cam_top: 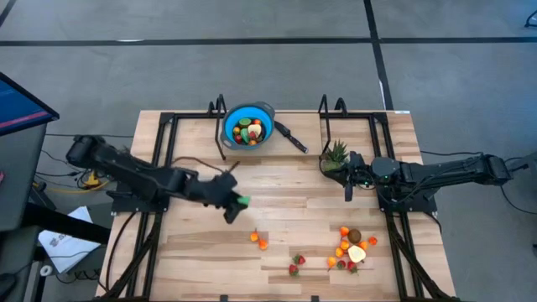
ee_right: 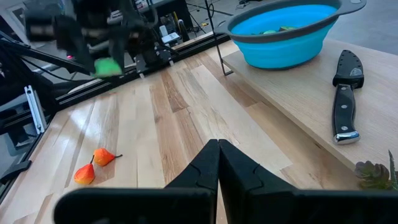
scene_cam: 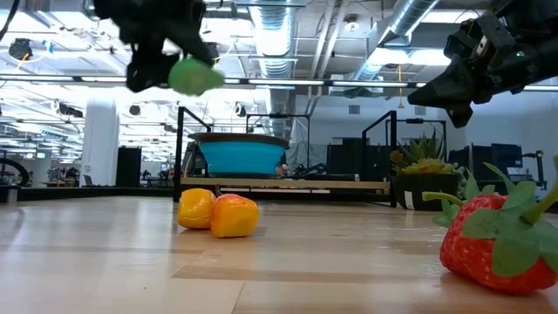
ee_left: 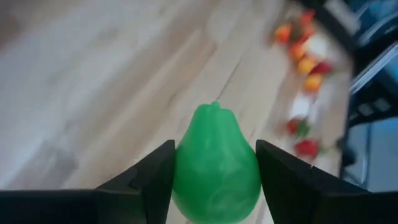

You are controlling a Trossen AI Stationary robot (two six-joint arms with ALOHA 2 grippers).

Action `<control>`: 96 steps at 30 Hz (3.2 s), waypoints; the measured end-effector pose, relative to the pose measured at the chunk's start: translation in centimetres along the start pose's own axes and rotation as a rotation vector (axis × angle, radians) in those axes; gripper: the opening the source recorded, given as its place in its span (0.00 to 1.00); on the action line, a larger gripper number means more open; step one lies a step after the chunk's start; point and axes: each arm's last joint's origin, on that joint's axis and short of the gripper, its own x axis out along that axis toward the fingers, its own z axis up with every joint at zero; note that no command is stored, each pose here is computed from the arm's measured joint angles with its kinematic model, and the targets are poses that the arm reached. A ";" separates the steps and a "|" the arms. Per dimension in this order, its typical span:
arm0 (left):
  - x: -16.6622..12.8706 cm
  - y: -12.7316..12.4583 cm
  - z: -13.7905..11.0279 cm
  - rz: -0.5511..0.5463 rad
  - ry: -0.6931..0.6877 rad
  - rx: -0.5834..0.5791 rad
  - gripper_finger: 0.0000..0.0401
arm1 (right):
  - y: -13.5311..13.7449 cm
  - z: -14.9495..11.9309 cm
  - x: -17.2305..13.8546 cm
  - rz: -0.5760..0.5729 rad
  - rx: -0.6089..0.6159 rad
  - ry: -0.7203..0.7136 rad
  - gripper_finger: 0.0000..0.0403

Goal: Pick & Place Fruit
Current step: Put the avocado into the basket, then put the kiwi into the basket

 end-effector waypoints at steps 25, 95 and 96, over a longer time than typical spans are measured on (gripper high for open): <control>-2.8 9.8 12.3 0.268 -0.574 0.194 0.49 | 0.0 0.0 0.0 0.000 -0.010 0.000 0.00; -6.9 10.7 4.8 -0.035 -0.700 0.380 0.01 | 0.3 -0.1 -0.1 0.024 -0.015 0.007 0.00; -7.0 10.6 4.3 -0.059 -0.699 0.389 0.01 | 0.3 -0.1 -0.1 0.024 -0.015 0.006 0.00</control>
